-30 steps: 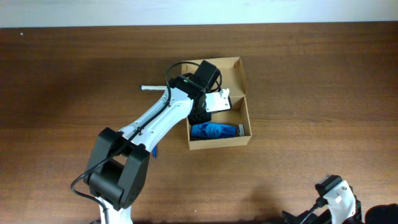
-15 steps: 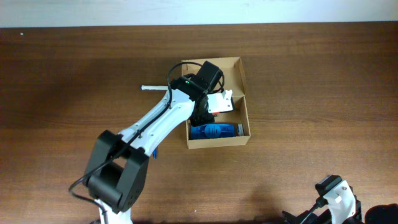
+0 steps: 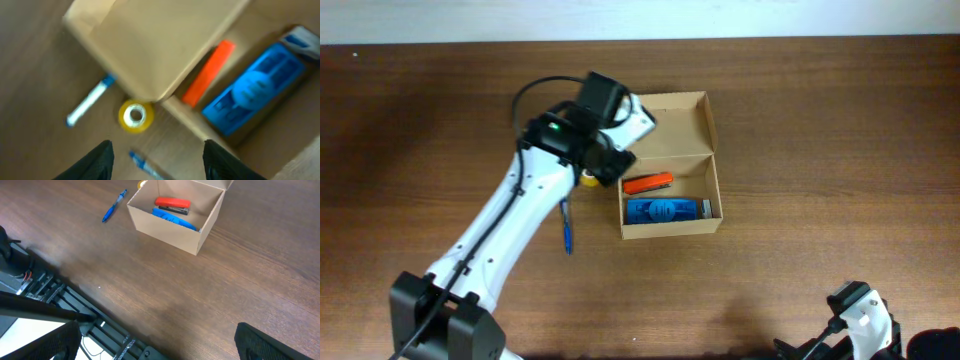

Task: Pack container
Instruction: 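Move the left gripper back and grasp the yellow tape roll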

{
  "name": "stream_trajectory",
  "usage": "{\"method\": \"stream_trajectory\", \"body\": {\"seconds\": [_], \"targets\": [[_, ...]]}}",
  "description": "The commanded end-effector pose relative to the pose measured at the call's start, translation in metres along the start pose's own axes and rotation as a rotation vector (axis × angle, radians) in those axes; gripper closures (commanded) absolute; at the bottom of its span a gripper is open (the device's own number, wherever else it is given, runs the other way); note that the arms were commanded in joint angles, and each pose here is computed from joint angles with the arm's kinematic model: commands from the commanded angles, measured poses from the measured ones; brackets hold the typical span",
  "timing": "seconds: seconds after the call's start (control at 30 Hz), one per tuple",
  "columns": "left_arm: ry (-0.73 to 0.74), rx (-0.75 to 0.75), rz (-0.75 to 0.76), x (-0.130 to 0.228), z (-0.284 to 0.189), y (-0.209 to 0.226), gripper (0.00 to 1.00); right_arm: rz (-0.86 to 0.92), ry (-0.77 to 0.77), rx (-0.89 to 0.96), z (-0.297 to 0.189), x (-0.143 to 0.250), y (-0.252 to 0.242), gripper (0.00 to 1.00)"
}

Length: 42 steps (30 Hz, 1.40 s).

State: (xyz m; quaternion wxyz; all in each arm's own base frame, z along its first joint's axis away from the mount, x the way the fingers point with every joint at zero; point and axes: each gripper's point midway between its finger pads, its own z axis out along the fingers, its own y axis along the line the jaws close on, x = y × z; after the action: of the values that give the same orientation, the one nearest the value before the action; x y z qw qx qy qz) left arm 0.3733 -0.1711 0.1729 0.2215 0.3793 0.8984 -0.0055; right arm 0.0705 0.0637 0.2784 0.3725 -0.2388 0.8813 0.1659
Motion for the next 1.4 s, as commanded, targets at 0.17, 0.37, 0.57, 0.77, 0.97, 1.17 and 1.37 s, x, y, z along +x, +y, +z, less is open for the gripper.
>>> {"method": "stream_trajectory", "body": {"seconds": [0.17,0.37,0.57,0.77,0.97,1.17,1.37], "targets": [[0.037,-0.037,-0.298,0.032,-0.01,0.044,0.45,0.008,0.005,0.005,0.001,-0.001,-0.001,0.01],[-0.03,-0.004,-0.435,0.044,0.027,0.055,0.44,0.008,0.005,0.005,0.001,-0.001,-0.001,0.01],[-0.05,-0.017,-0.467,0.062,0.062,0.054,0.44,0.008,0.005,0.005,0.001,-0.001,-0.001,0.01],[-0.043,-0.015,-0.468,0.072,0.094,0.051,0.43,0.008,0.005,0.005,0.001,-0.001,-0.001,0.01],[-0.04,-0.012,-0.525,0.073,0.126,0.054,0.43,0.008,0.005,0.005,0.001,-0.001,-0.001,0.01],[-0.034,0.044,-0.495,0.067,0.138,0.034,0.15,0.008,0.005,0.005,0.001,-0.001,-0.001,0.01],[-0.031,0.052,-0.481,0.066,0.155,0.028,0.13,0.008,0.005,0.005,0.001,-0.001,-0.001,0.01]]}}
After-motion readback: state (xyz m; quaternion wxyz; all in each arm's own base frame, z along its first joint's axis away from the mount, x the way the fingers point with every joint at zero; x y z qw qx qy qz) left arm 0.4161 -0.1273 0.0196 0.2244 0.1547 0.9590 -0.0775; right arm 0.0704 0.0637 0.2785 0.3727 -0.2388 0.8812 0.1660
